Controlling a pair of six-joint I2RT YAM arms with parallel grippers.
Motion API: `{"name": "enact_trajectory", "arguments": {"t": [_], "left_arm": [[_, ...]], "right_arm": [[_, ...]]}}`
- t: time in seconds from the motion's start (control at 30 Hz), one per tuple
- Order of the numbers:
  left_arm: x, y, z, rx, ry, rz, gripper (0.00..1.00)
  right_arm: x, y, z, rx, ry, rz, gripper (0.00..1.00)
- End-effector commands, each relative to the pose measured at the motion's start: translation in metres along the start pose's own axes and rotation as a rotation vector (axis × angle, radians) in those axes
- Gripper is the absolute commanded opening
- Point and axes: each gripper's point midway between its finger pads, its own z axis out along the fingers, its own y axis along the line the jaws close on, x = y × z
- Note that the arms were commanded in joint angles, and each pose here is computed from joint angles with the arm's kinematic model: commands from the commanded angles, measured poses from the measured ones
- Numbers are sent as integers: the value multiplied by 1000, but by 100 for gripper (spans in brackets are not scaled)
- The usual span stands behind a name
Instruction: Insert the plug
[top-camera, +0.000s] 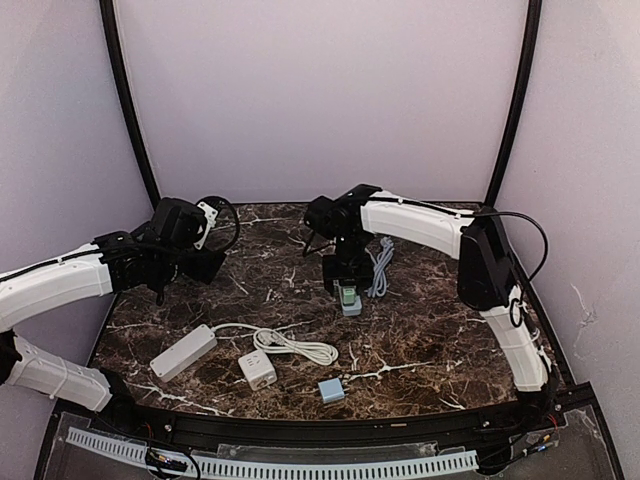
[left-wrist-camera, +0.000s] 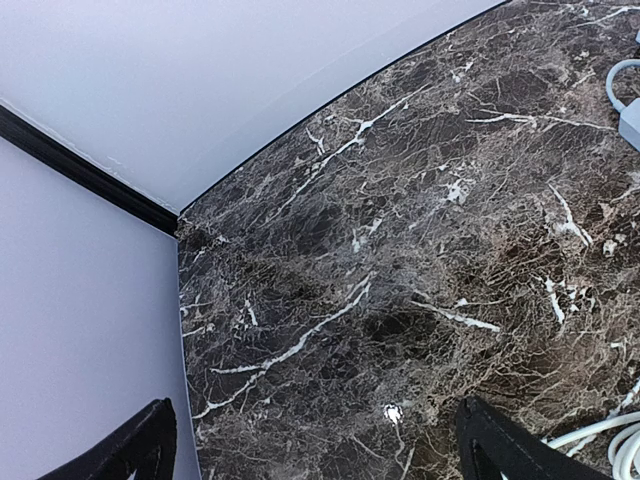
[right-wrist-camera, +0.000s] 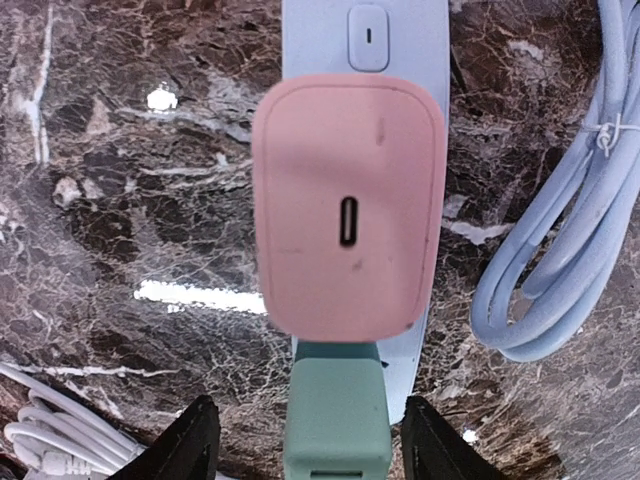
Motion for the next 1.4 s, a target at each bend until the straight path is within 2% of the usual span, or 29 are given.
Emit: {"name": "enact_trajectory", "arguments": {"t": [0.0,0.17,0.3,0.77,0.97,1.2,1.37], "left_arm": [[0,7,-6,-2,5,-18,99],[0,9,-7,-11,10,-20,99],[5,12,-7,-26,27,-9,99],[33,20,-21,-21,98,-36,99],[49,-36,-31,310,86,72,99],[60,-105,-40,683,53,366,96],[36,-144,-50,910,-15,444,93]], "right_arm": [[-11,10,-44,-84,-97,24,67],[-12,6,-61,-88,-126,26,80],[-16,1,-75,-76,-169,20,97],[-42,16,-111,-150,-358,-87,99],[-47,23,-128,-194,-442,-152,99],[-48,21,-134,-171,-463,-217,99],[-43,10,-134,-130,-469,-264,99]]}}
